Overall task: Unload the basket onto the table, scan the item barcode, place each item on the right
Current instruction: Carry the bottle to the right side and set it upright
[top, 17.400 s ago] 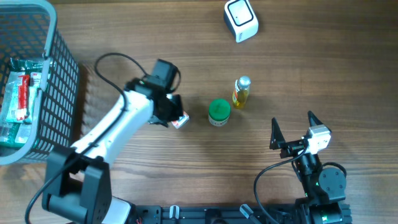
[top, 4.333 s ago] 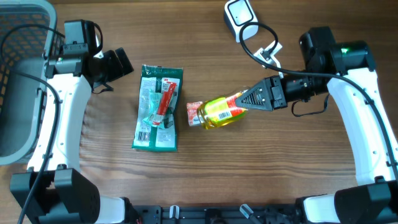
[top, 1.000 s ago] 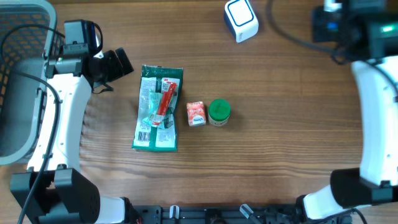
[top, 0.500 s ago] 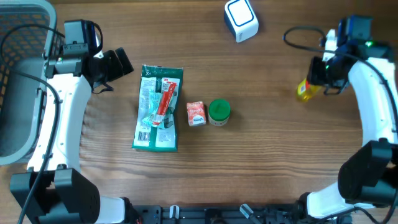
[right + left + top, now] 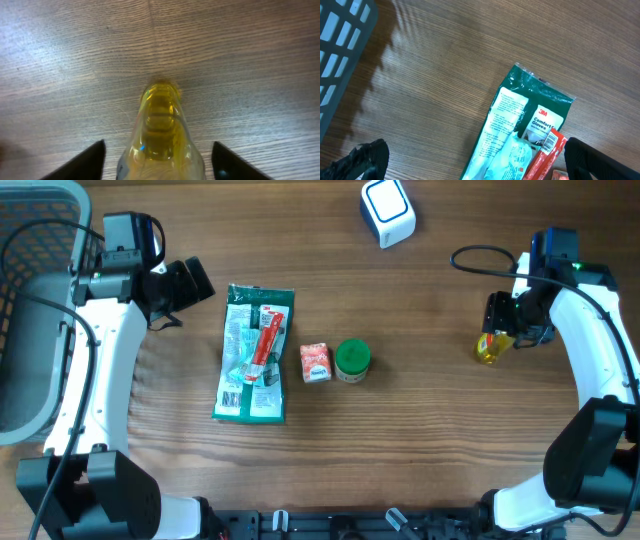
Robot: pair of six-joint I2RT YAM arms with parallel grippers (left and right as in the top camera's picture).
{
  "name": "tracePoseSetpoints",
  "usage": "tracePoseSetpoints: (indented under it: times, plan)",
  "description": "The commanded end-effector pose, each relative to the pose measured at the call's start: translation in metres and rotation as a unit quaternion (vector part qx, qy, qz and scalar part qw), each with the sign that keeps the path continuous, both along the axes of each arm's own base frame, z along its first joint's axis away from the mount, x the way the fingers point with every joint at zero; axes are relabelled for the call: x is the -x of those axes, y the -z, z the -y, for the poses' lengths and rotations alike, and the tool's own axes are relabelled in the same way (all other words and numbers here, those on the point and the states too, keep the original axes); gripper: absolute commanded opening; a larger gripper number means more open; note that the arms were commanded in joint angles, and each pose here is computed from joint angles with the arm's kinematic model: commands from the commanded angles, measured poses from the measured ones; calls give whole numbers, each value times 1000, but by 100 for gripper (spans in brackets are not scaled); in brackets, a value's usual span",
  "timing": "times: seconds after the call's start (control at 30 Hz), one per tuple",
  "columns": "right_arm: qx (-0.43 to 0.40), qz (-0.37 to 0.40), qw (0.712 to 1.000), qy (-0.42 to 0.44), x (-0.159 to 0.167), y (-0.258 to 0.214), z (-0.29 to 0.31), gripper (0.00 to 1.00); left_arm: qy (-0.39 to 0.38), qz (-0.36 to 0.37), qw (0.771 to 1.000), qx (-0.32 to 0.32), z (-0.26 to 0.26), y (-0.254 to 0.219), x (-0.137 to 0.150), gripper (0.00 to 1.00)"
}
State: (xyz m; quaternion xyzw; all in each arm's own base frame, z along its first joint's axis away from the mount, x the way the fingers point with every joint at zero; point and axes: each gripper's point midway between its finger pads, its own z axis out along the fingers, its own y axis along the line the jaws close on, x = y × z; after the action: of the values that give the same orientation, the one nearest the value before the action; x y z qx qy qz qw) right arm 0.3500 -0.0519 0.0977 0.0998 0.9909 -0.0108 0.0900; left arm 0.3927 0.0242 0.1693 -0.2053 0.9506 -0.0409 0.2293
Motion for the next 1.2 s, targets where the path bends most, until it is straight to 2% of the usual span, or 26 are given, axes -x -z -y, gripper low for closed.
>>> tracePoseSetpoints:
  times: [0.0, 0.13, 0.2, 0.3, 0.43, 0.8, 0.9, 1.03, 1.17]
  plan:
    - [9, 2, 1000, 2, 0, -2, 3, 90, 1, 11, 1000, 2, 0, -8, -2, 100]
    - [31, 20, 999, 4, -11, -25, 11, 91, 1, 11, 1000, 2, 0, -8, -2, 100]
    - [34, 46, 998, 6, -23, -59, 12, 98, 1, 11, 1000, 2, 0, -8, -2, 100]
    - [33, 100, 994, 29, -38, -121, 11, 100, 1, 11, 1000, 2, 0, -8, -2, 100]
    - [-36, 139, 990, 13, -41, -171, -39, 100, 1, 11, 1000, 2, 0, -8, -2, 100]
    - [-146, 64, 986, 51, -6, -146, -217, 100, 1, 11, 1000, 2, 0, -8, -2, 100]
    - [-143, 42, 988, 47, 3, -131, -246, 98, 1, 11, 1000, 2, 0, -8, -2, 100]
    - [-111, 23, 991, 74, 8, -105, -268, 91, 1, 11, 1000, 2, 0, -8, -2, 100]
    - [-90, -19, 990, 109, 15, -68, -289, 90, 1, 11, 1000, 2, 0, -8, -2, 100]
